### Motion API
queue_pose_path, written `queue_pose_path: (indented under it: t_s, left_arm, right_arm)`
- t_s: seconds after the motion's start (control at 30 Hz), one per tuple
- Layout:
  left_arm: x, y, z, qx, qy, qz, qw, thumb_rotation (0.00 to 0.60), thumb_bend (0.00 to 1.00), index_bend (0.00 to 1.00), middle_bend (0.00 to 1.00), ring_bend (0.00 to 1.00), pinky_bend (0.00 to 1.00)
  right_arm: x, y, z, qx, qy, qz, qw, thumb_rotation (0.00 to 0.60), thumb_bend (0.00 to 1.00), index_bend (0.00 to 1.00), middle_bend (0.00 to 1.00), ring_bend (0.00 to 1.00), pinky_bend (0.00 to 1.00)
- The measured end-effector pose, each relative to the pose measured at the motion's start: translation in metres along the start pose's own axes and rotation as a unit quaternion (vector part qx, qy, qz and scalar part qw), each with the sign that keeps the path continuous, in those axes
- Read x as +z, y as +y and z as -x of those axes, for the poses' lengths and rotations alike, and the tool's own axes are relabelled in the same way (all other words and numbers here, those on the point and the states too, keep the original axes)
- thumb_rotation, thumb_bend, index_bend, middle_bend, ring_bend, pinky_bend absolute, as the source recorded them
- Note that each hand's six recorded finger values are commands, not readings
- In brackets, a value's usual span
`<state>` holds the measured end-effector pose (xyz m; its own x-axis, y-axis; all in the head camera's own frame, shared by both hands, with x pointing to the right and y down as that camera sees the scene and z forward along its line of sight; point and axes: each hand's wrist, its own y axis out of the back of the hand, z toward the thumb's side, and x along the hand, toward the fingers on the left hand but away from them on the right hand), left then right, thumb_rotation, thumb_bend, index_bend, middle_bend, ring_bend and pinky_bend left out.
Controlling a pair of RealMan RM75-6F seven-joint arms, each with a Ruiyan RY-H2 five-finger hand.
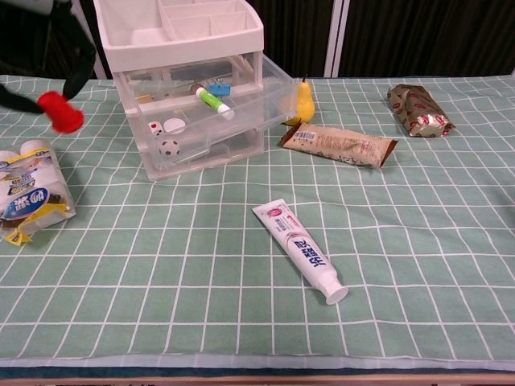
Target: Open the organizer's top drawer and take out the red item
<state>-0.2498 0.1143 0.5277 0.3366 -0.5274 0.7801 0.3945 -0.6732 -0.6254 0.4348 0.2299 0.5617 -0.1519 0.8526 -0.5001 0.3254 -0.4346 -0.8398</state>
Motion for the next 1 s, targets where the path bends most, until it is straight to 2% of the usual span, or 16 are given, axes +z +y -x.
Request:
queue_pose_path:
  t_s: [0.07, 0.2, 0.47, 0.77, 1.0]
  left_arm:
    - [-0.001, -0.022, 0.003, -0.018, 0.001, 0.000, 0.9998, 0.600, 0.39, 0.59, 1.00, 1.00, 1.00]
    - [0.008, -0.049, -0.003, -0.039, -0.007, -0.007, 0.9992, 0.600, 0.39, 0.59, 1.00, 1.00, 1.00]
    - [0.024, -0.094, -0.036, -0.050, -0.013, -0.037, 0.9980, 0.600, 0.39, 0.59, 1.00, 1.00, 1.00]
    - [0.036, -0.130, -0.071, -0.061, -0.009, -0.058, 0.9964, 0.600, 0.38, 0.59, 1.00, 1.00, 1.00]
    - [0.044, -0.142, -0.084, -0.073, -0.008, -0.068, 0.9950, 0.600, 0.32, 0.56, 1.00, 1.00, 1.00]
  right_arm:
    - [0.000, 0.000, 0.000, 0.000, 0.000, 0.000, 1.0000, 0.600, 0.07, 0.00, 0.00, 0.00, 0.23]
    - [0.000, 0.000, 0.000, 0.000, -0.001, 0.000, 1.0000, 0.600, 0.07, 0.00, 0.00, 0.00, 0.23]
    - [-0.001, 0.000, 0.000, -0.001, -0.001, 0.000, 1.0000, 0.600, 0.07, 0.00, 0.00, 0.00, 0.23]
    - [-0.001, 0.000, 0.000, -0.001, -0.001, -0.001, 1.0000, 0.600, 0.07, 0.00, 0.00, 0.00, 0.23]
    - [-0.001, 0.000, 0.001, 0.000, -0.002, 0.000, 1.0000, 0.600, 0.07, 0.00, 0.00, 0.00, 0.23]
